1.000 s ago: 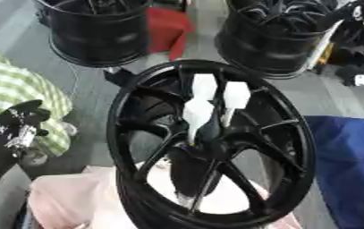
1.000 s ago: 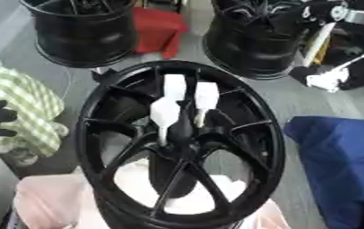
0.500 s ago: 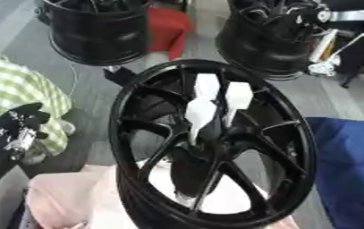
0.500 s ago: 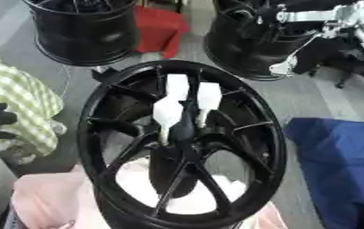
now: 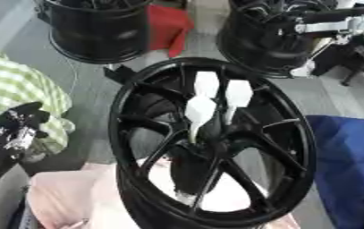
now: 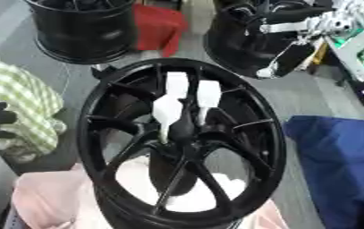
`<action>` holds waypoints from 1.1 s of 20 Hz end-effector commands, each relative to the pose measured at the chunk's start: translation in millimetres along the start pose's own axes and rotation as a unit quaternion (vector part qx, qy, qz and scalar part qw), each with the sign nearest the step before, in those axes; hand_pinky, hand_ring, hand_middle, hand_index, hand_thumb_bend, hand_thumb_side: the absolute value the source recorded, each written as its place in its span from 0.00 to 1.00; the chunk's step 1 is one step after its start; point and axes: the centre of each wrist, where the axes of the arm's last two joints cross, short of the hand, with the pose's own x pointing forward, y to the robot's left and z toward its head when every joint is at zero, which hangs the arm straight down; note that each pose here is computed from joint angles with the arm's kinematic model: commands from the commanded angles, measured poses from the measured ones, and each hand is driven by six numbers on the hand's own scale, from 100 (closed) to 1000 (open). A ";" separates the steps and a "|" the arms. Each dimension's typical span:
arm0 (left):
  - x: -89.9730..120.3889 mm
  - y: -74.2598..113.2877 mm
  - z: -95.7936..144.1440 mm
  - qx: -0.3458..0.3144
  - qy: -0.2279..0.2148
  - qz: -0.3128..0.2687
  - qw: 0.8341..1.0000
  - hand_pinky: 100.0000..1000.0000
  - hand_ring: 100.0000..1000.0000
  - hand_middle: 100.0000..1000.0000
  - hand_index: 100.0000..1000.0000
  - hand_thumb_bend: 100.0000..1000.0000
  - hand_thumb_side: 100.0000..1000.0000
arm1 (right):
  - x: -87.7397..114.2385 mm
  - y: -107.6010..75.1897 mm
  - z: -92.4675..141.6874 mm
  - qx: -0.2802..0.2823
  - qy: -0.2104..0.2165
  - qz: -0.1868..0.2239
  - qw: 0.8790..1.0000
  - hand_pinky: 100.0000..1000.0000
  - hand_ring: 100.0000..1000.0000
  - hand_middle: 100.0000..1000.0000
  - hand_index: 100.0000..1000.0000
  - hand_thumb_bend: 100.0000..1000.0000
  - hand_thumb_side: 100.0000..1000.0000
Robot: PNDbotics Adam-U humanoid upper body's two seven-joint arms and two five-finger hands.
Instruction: Pull the pin out of the wheel hub.
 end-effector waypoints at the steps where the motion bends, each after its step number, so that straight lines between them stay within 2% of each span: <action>1: 5.7 2.3 -1.4 -0.004 -0.009 -0.010 1.000 0.68 0.81 0.68 0.86 0.00 0.55 | -0.1 -12.0 -1.0 0.003 0.009 0.010 1.000 0.81 0.90 0.94 0.97 0.15 0.27; 10: 5.8 1.3 -2.0 -0.006 -0.010 -0.008 1.000 0.68 0.81 0.68 0.86 0.00 0.56 | 1.2 -6.9 -20.4 0.023 0.001 0.003 1.000 0.80 0.90 0.95 0.97 0.16 0.29; 18: 6.1 1.3 -2.1 -0.006 -0.010 -0.008 1.000 0.68 0.81 0.69 0.86 0.00 0.56 | 10.0 -9.7 -24.5 0.028 -0.022 0.009 0.999 0.79 0.89 0.94 0.96 0.15 0.31; 19: 6.2 1.3 -2.2 -0.006 -0.010 -0.008 1.000 0.68 0.81 0.69 0.86 0.00 0.56 | 12.2 -10.4 -24.4 0.028 -0.028 0.010 0.999 0.79 0.89 0.94 0.96 0.20 0.34; 20: 6.2 1.2 -2.2 -0.007 -0.010 -0.008 1.000 0.68 0.81 0.69 0.86 0.00 0.56 | 14.9 -11.2 -24.5 0.028 -0.035 0.012 0.999 0.79 0.89 0.94 0.96 0.15 0.31; 22: 6.2 1.1 -2.2 -0.007 -0.010 -0.008 1.000 0.68 0.81 0.69 0.86 0.00 0.56 | 20.5 -12.9 -24.0 0.029 -0.047 0.015 0.998 0.79 0.89 0.94 0.95 0.15 0.31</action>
